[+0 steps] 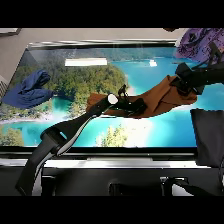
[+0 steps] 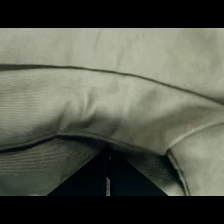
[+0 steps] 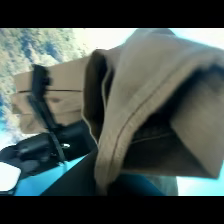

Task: Fold the clothes and pants, and hang the long-sleeved shirts on hangers.

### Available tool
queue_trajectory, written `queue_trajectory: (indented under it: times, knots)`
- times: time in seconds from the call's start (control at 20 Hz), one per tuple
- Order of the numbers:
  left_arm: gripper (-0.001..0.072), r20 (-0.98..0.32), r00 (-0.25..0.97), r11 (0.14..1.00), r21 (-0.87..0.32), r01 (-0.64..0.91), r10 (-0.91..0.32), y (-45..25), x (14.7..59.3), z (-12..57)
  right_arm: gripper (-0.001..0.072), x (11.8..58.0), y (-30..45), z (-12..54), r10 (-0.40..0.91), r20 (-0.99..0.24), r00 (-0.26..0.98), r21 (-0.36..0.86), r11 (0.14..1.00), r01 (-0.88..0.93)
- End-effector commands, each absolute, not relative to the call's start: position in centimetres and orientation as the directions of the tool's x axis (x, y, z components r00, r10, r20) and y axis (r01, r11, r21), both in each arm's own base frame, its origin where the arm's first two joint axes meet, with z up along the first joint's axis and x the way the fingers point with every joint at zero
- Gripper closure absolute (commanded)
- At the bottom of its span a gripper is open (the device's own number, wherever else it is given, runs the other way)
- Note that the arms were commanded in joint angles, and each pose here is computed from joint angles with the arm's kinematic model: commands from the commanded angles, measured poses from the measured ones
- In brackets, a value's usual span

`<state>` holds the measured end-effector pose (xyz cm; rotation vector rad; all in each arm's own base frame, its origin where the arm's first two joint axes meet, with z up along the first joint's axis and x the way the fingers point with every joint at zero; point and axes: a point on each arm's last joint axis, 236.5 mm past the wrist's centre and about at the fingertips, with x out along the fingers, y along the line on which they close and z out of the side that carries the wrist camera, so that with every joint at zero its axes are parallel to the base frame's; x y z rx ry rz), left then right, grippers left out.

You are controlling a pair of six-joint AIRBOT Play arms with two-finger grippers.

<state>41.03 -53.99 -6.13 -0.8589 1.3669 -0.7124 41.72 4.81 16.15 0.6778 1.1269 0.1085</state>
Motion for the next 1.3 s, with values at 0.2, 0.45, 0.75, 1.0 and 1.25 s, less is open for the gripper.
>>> queue_trajectory:
  times: [0.2,0.45,0.75,1.0,1.25]
  knots:
    - [0.0691,-0.548,-0.026,0.548,-0.831,-0.1,-0.836,-50.0,41.8,-6.3,0.068,43.1,5.0,17.0,0.414,-0.759,0.502,0.567,0.8,0.199]
    - [0.0691,-0.738,0.104,0.743,-0.669,0.022,-0.667,-34.9,48.7,-1.5,0.068,44.0,8.2,16.3,0.484,-0.735,0.475,0.609,0.779,0.149]
    - [0.069,-0.85,0.36,0.903,-0.428,-0.046,-0.384,-11.0,51.6,9.9,0.068,45.3,18.1,13.1,0.564,-0.721,0.402,0.637,0.768,0.064]
    - [0.0689,-0.832,0.5,0.888,-0.396,-0.232,-0.24,2.3,49.4,15.9,0.068,45.8,25.2,9.7,0.609,-0.709,0.356,0.667,0.743,0.059]
    - [0.0689,-0.816,0.549,0.864,-0.397,-0.308,-0.18,7.1,48.4,17.6,0.068,46.0,31.1,6.9,0.687,-0.657,0.311,0.739,0.669,0.081]
